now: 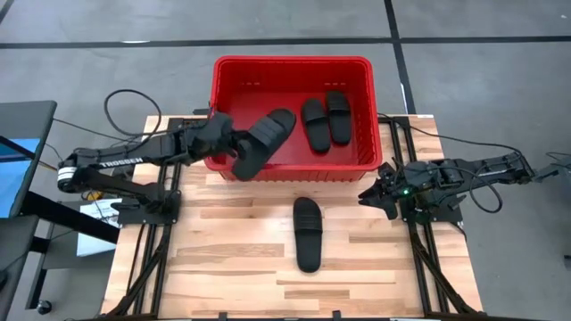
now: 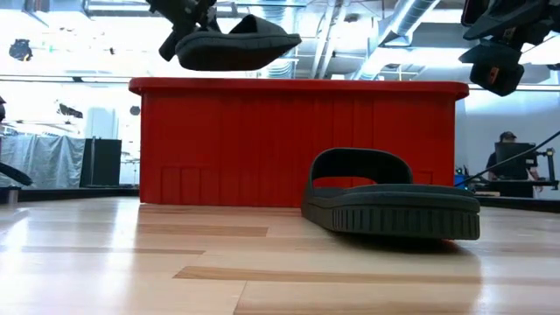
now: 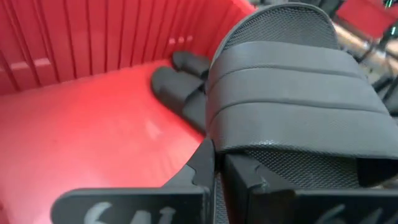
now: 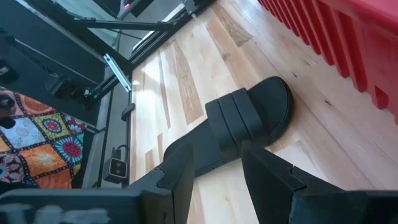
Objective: Pick and place slides into bin
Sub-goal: Put the black slide into the red container
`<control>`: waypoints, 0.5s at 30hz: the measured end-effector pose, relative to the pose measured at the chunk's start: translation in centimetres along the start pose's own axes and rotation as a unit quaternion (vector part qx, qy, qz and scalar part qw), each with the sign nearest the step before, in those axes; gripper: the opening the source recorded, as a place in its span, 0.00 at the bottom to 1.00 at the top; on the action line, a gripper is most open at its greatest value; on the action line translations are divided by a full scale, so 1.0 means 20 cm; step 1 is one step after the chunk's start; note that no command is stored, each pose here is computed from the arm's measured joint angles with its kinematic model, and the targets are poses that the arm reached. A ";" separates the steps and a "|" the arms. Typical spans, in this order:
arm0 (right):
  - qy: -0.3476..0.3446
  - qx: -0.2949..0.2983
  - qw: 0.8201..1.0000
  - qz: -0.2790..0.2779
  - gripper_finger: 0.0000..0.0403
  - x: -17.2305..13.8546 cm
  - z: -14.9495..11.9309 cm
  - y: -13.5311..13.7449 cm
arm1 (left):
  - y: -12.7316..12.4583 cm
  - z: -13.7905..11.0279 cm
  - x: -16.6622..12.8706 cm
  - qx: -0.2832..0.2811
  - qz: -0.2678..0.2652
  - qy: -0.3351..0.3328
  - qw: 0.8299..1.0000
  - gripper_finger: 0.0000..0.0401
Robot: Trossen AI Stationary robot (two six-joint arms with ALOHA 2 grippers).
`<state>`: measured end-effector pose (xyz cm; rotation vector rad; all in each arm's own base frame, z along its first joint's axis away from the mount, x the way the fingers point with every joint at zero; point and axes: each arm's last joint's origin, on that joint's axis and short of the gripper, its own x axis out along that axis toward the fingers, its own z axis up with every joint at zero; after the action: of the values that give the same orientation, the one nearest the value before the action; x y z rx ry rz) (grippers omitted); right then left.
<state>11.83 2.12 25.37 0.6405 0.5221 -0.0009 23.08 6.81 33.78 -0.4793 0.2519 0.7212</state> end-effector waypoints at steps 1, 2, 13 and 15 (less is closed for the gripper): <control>0.000 0.000 1.000 0.000 0.31 0.00 0.00 0.00 | 0.01 0.02 0.01 -0.006 -0.001 -0.007 1.000 0.00; 0.000 0.000 1.000 0.000 0.31 0.00 0.00 0.00 | 0.03 0.03 0.01 -0.013 -0.002 -0.014 1.000 0.00; 0.000 0.000 1.000 0.000 0.31 0.00 0.00 0.00 | 0.24 0.18 0.07 -0.062 0.053 -0.074 0.994 0.00; 0.000 0.000 1.000 0.000 0.31 0.00 0.00 0.00 | 0.28 0.20 0.08 -0.068 0.069 -0.081 0.992 0.00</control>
<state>11.82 2.12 25.37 0.6408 0.5216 -0.0013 20.61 13.26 34.74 -0.5343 0.0846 0.9124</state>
